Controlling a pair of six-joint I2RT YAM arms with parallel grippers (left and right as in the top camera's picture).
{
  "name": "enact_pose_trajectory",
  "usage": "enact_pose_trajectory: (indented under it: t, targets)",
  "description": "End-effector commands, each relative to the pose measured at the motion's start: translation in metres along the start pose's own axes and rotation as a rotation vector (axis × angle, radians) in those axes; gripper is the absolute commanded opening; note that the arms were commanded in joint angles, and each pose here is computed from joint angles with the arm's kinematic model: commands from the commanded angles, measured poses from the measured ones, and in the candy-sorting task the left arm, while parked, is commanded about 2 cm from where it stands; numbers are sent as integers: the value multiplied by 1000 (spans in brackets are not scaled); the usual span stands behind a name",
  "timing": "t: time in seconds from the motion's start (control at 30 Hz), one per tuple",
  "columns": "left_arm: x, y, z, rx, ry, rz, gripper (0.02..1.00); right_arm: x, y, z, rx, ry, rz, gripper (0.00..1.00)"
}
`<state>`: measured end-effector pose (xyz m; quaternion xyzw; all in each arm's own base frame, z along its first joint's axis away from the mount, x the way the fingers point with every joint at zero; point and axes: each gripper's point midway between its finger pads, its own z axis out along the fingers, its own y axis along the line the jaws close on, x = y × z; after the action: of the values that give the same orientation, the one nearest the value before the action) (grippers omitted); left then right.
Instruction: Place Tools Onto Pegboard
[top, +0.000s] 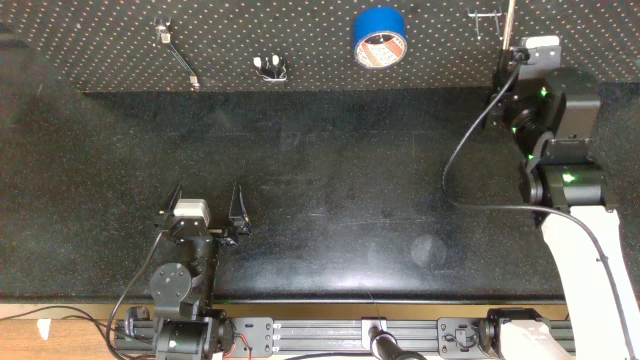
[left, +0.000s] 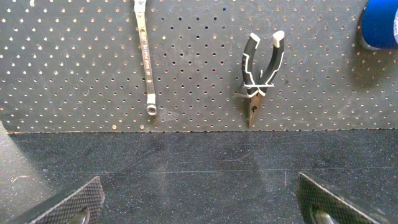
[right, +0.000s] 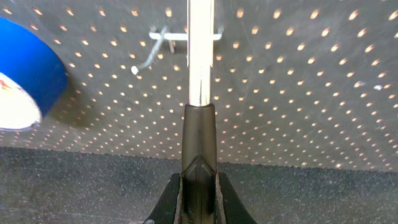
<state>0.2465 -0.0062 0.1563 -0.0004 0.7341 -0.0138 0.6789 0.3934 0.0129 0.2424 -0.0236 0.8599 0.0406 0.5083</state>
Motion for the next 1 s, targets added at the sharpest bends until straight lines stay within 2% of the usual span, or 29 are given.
enact_pose_trajectory:
  t: [0.03, 0.83, 0.87, 0.9, 0.93, 1.0]
  targets:
    - [0, 0, 0, 0, -1, 16, 996, 10, 7, 13, -7, 38, 7, 73]
    - [0, 0, 0, 0, -1, 16, 996, 60, 9, 33, -14, 225, 19, 77]
    - [0, 0, 0, 0, -1, 16, 996, 60, 9, 33, -14, 226, 19, 119]
    - [0, 0, 0, 0, -1, 16, 996, 60, 9, 33, -14, 225, 19, 220]
    - [0, 0, 0, 0, -1, 16, 996, 60, 9, 33, -14, 225, 19, 397]
    - [0, 0, 0, 0, -1, 16, 996, 60, 9, 33, -14, 225, 19, 489]
